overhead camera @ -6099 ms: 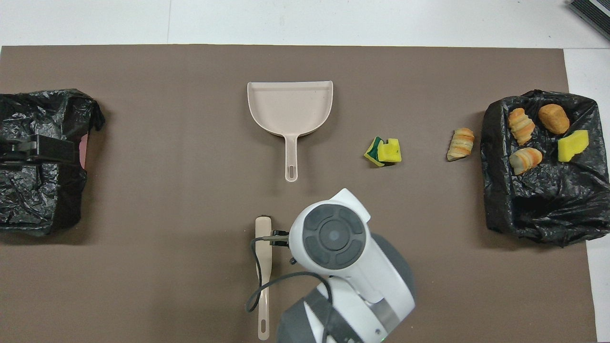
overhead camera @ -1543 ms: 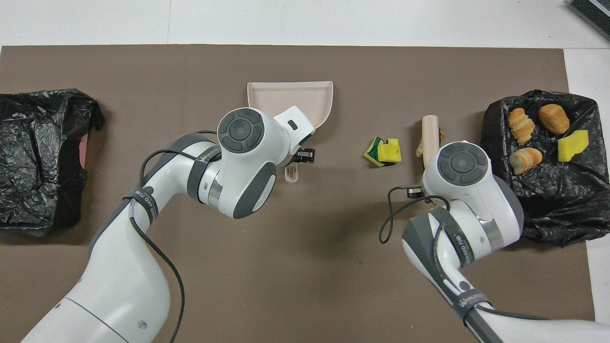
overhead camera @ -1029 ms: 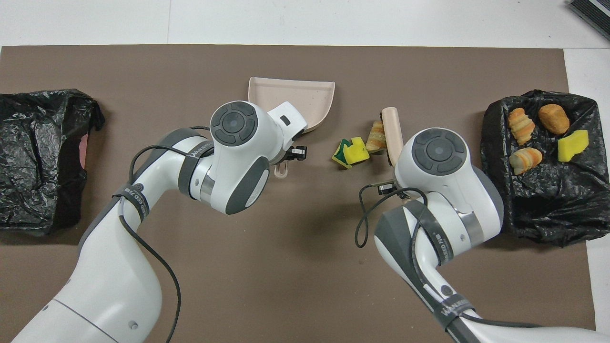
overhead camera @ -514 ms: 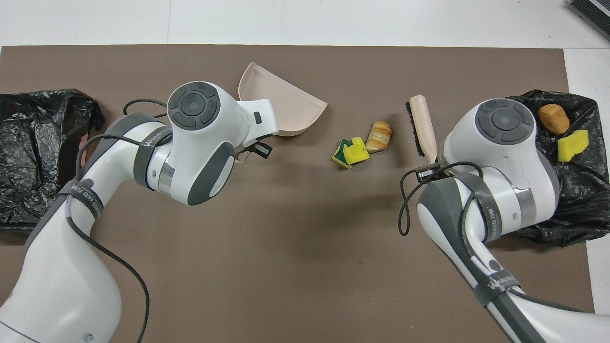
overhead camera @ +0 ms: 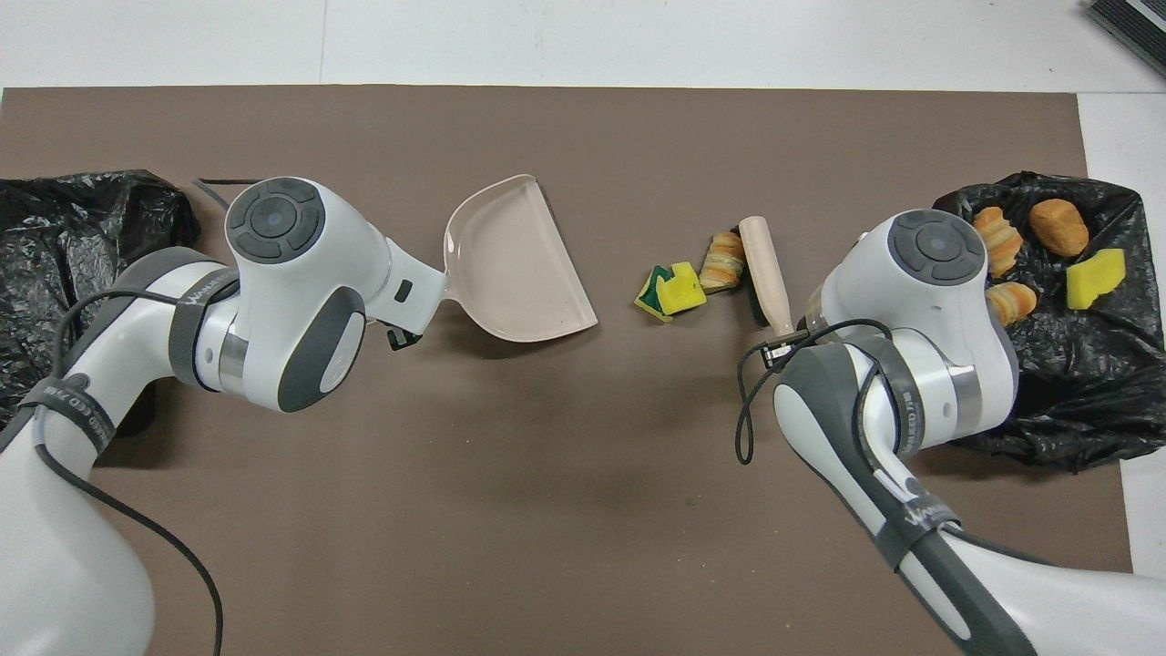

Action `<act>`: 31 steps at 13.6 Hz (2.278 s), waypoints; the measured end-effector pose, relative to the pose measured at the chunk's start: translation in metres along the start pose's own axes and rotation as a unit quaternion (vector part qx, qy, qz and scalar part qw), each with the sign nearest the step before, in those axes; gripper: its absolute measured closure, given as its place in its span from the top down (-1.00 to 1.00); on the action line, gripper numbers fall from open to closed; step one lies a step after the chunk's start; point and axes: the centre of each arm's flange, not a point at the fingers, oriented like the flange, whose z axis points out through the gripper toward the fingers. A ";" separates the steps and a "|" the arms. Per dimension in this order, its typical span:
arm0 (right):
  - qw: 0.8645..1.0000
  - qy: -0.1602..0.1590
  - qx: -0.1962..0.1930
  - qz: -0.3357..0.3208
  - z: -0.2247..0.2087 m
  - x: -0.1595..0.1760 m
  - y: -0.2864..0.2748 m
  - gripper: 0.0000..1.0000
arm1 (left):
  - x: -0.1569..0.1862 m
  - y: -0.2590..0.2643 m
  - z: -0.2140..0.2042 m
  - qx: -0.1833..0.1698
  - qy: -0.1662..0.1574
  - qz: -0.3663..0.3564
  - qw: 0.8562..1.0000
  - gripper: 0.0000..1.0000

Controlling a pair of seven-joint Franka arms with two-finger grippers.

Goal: Sweep and dump trash in bin
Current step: 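Sweep the bread roll and sponge toward the dustpan with the right gripper's brush, then push the roll and sponge into the dustpan held by the left gripper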

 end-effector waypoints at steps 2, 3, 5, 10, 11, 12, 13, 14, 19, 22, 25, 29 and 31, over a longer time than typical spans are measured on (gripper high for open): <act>1.000 0.005 0.026 0.016 0.004 0.003 -0.006 -0.48 | -0.002 0.002 0.003 -0.003 -0.002 0.015 1.000 -0.37; 0.999 0.006 0.031 0.023 0.007 0.005 -0.011 -0.48 | -0.004 0.005 0.006 -0.006 -0.005 0.015 1.000 -0.37; 0.999 0.011 0.030 0.028 0.011 0.008 -0.020 -0.48 | -0.009 0.013 0.011 -0.012 -0.011 -0.022 1.000 -0.26; 0.998 0.020 0.030 0.054 0.015 0.011 -0.044 -0.48 | -0.011 0.023 0.012 -0.015 -0.017 -0.076 0.997 0.57; 0.997 0.023 0.030 0.060 0.017 0.012 -0.054 -0.48 | -0.011 0.024 0.012 -0.015 -0.017 -0.076 0.997 0.58; 0.997 0.023 0.030 0.063 0.018 0.013 -0.061 -0.48 | -0.011 0.024 0.012 -0.015 -0.017 -0.076 0.997 0.43; 0.997 0.023 0.029 0.065 0.020 0.014 -0.065 -0.48 | -0.011 0.024 0.012 -0.015 -0.016 -0.075 0.997 0.20; 0.997 0.023 0.029 0.066 0.020 0.014 -0.064 -0.48 | -0.010 0.024 0.011 -0.014 -0.016 -0.075 0.997 -0.17; 0.997 0.023 0.030 0.066 0.020 0.015 -0.064 -0.48 | -0.009 0.020 0.008 0.001 -0.003 -0.041 0.999 -0.37; 0.997 0.023 0.030 0.066 0.020 0.015 -0.064 -0.48 | -0.008 0.019 0.007 0.003 -0.004 0.016 1.000 -0.37; 0.998 0.024 0.029 0.058 0.023 0.015 -0.080 -0.48 | -0.008 0.020 0.007 0.008 -0.011 0.055 0.998 -0.37; 0.996 0.021 0.069 0.050 0.022 0.014 -0.142 -0.48 | -0.002 0.024 0.003 0.025 -0.050 0.061 0.997 -0.37; 0.994 0.023 0.096 0.045 0.019 0.012 -0.174 -0.48 | 0.000 0.027 0.001 0.025 -0.055 0.054 0.997 -0.37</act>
